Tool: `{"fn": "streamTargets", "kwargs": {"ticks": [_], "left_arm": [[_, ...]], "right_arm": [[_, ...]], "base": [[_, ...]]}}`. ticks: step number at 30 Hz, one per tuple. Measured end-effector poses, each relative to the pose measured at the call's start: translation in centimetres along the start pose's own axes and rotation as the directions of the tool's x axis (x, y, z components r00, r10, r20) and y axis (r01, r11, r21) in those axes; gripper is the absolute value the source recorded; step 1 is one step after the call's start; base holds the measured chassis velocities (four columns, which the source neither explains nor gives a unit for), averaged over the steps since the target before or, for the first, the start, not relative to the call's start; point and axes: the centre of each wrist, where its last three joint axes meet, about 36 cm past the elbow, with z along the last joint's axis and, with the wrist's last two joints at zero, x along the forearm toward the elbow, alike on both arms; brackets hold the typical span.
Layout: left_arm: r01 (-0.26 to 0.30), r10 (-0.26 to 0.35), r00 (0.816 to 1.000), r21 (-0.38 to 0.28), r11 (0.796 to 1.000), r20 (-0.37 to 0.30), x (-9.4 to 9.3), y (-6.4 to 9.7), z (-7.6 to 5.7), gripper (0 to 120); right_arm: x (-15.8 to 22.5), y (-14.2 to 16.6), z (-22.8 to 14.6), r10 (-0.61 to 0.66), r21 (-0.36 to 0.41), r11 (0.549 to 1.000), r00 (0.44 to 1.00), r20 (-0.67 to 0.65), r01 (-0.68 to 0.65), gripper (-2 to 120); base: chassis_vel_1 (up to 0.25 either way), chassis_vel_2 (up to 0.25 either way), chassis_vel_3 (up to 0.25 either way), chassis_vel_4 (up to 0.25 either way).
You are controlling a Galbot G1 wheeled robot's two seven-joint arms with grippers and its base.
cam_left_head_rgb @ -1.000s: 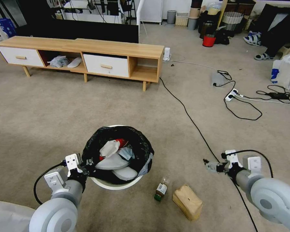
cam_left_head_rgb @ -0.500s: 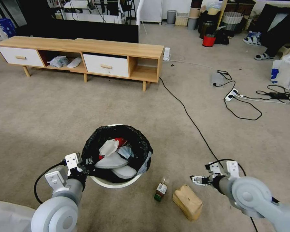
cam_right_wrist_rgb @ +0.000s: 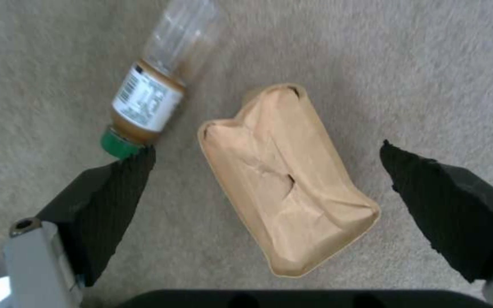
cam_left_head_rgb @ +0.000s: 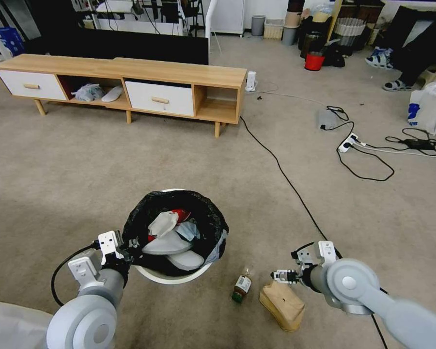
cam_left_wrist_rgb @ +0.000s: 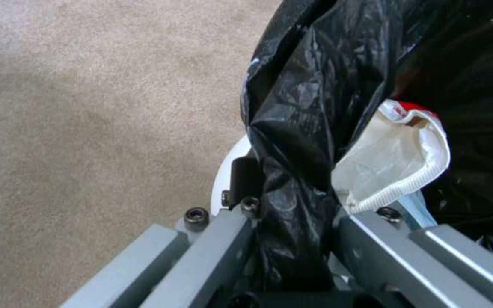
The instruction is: Pick up the trash bin and place the garbage on the floor into it.
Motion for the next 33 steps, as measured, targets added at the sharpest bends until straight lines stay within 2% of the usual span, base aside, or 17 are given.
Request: {"fn": "streamTargets", "kwargs": {"ticks": [13, 22, 33], "left_arm": [[0.01, -0.01, 1.0, 0.006, 1.0, 0.017, 0.0, 1.0, -0.8, 0], [0.018, -0.018, 0.999, 0.013, 1.0, 0.031, 0.0, 1.4, -1.1, 0], [0.033, -0.034, 0.999, 0.022, 0.999, 0.042, 0.3, 1.9, -1.3, 0]], "right_arm": [[-4.2, 0.3, 1.6, 0.062, 0.069, 0.996, 0.995, -0.081, -0.056, 100], [-6.9, 2.2, 2.5, 0.066, 0.123, 0.991, 0.991, -0.112, -0.052, 100], [-8.7, 2.9, 3.2, 0.077, 0.14, 0.988, 0.99, -0.119, -0.06, 100]], "base": [[0.0, 0.0, 0.0, 0.0], [0.0, 0.0, 0.0, 0.0], [0.0, 0.0, 0.0, 0.0]]}}
